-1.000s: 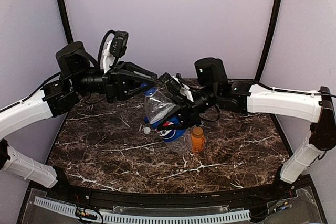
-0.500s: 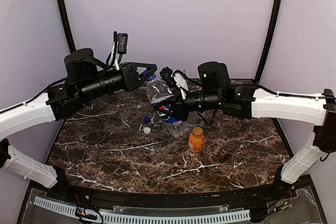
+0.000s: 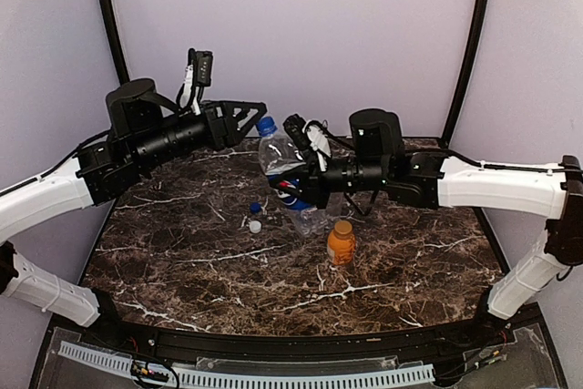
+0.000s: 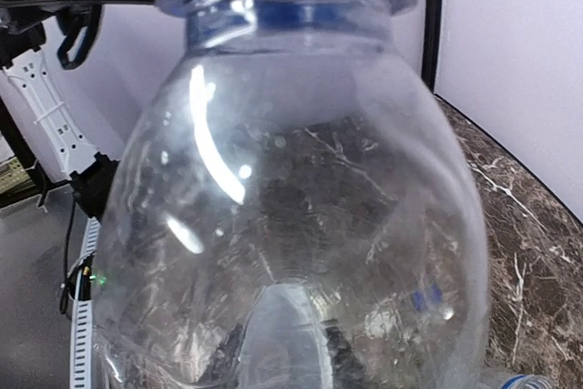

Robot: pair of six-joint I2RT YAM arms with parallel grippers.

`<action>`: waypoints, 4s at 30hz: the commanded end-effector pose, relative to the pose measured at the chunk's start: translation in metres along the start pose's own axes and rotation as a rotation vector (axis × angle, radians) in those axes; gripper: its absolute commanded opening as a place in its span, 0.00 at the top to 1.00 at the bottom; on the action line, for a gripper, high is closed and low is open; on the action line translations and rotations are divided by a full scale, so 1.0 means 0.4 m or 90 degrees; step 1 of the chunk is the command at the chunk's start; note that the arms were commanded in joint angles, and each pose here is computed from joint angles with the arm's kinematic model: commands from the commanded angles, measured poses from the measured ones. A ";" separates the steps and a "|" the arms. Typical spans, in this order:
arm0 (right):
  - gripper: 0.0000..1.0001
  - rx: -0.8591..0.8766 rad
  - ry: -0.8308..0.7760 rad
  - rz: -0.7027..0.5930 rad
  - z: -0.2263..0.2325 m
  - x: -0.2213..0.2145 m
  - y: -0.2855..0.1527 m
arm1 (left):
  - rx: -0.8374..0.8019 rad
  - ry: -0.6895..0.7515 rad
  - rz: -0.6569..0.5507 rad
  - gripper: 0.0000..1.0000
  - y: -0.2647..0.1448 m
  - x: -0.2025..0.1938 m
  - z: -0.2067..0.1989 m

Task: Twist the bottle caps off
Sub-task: Unscrew the bottle cap from the plastic bottle.

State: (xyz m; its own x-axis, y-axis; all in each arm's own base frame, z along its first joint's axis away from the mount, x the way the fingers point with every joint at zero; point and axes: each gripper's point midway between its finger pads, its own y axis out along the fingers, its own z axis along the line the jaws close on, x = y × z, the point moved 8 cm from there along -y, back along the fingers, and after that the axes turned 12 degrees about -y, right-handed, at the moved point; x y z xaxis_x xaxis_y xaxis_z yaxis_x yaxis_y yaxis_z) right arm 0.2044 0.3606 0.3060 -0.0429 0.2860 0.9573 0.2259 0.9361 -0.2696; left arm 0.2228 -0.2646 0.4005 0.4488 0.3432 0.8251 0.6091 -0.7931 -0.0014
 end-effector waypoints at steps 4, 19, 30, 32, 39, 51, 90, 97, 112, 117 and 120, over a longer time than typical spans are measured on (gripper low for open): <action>0.89 0.194 -0.041 -0.099 0.055 0.071 -0.067 | -0.197 0.087 0.023 0.25 -0.087 0.052 -0.091; 0.88 0.494 -0.013 -0.128 0.113 0.090 -0.058 | -0.469 0.092 0.186 0.41 -0.075 0.002 -0.162; 0.89 0.473 -0.003 -0.115 0.105 0.074 -0.044 | -0.471 0.080 0.197 0.72 -0.065 -0.013 -0.153; 0.89 0.464 -0.002 -0.112 0.103 0.072 -0.041 | -0.467 0.078 0.194 0.76 -0.065 -0.013 -0.152; 0.92 0.268 0.002 -0.061 0.050 0.068 -0.025 | -0.340 0.046 0.140 1.00 -0.049 0.001 -0.116; 0.90 -0.139 0.015 0.004 -0.056 0.061 -0.010 | 0.076 -0.058 -0.046 0.92 -0.006 0.028 0.019; 0.89 0.468 -0.023 -0.128 0.109 0.083 -0.052 | -0.493 0.062 0.194 0.45 -0.069 -0.008 -0.150; 0.90 0.462 -0.017 -0.122 0.105 0.078 -0.042 | -0.492 0.056 0.198 0.63 -0.066 -0.011 -0.147; 0.91 0.085 -0.006 -0.053 0.003 0.074 -0.030 | -0.214 0.012 0.061 1.00 -0.040 0.030 -0.078; 0.89 -0.064 0.004 -0.039 -0.023 0.081 -0.018 | -0.007 -0.042 -0.022 0.97 -0.019 0.037 -0.031; 0.88 -0.112 -0.009 -0.034 -0.017 0.083 -0.009 | 0.033 -0.047 -0.045 0.90 -0.014 0.035 -0.014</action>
State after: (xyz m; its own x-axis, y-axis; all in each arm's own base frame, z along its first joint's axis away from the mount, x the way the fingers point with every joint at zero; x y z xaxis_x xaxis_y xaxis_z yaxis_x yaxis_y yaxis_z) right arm 0.1976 0.3681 0.3247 -0.0592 0.2614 0.9634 0.1558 0.9557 -0.2498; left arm 0.2095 -0.2719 0.4124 0.5084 0.3188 0.8000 0.4743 -0.8790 0.0489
